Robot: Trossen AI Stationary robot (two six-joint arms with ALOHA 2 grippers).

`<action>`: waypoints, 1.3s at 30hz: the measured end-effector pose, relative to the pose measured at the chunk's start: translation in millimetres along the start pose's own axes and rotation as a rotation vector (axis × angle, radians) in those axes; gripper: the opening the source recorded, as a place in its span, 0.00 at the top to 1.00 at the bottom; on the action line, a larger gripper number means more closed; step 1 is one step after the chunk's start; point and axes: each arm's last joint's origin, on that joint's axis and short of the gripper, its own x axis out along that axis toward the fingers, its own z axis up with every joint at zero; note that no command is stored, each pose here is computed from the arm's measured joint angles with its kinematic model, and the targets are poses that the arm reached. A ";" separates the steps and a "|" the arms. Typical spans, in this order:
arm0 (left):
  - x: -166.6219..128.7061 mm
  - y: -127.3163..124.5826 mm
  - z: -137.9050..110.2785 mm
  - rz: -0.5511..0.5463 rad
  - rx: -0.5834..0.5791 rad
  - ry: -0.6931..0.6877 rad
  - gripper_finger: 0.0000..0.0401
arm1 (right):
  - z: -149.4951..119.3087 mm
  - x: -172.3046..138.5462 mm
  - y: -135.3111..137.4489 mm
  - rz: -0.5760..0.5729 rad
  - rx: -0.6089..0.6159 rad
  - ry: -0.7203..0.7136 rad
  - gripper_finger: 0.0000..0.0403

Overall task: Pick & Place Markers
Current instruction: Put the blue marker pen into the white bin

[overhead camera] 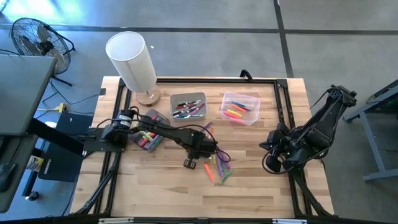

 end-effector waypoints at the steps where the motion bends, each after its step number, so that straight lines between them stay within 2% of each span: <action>1: 0.2 -1.1 0.0 0.000 -0.019 0.001 0.95 | 0.1 0.0 0.0 -0.001 0.000 -0.003 1.00; 11: 0.2 -18.1 1.6 0.032 -0.110 0.005 0.94 | 1.2 0.0 -0.4 -0.017 -0.008 -0.043 1.00; 15: -10.6 -18.7 1.9 0.012 -0.177 -0.018 0.94 | 1.3 0.0 -0.5 -0.018 -0.008 -0.046 1.00; 20: -28.9 -16.7 14.2 -0.027 -0.184 -0.064 0.92 | 1.4 0.0 -0.5 -0.019 -0.016 -0.049 1.00; 25: -60.8 -12.3 25.5 0.001 -0.164 -0.069 0.93 | 1.4 0.0 -0.5 -0.020 -0.023 -0.050 1.00; 28: -77.3 -2.1 31.1 -0.006 -0.181 -0.100 0.92 | 2.0 0.0 -0.7 -0.029 -0.023 -0.071 1.00; 31: -95.5 18.4 29.3 0.011 -0.182 -0.100 0.92 | 2.8 0.0 -1.1 -0.040 -0.023 -0.099 1.00; 34: -128.7 44.6 17.2 0.047 -0.184 -0.142 0.92 | 4.3 0.9 -1.8 -0.054 -0.011 -0.118 1.00; 35: -138.2 55.3 13.0 0.060 -0.200 -0.171 0.92 | 4.9 1.4 -2.2 -0.057 -0.001 -0.117 1.00; 38: -159.2 86.6 -14.8 0.081 -0.263 -0.132 0.92 | 6.6 3.5 -3.4 -0.066 0.037 -0.109 1.00; 39: -165.3 100.8 -17.8 0.104 -0.283 -0.173 0.92 | 7.3 4.2 -3.8 -0.069 0.047 -0.108 1.00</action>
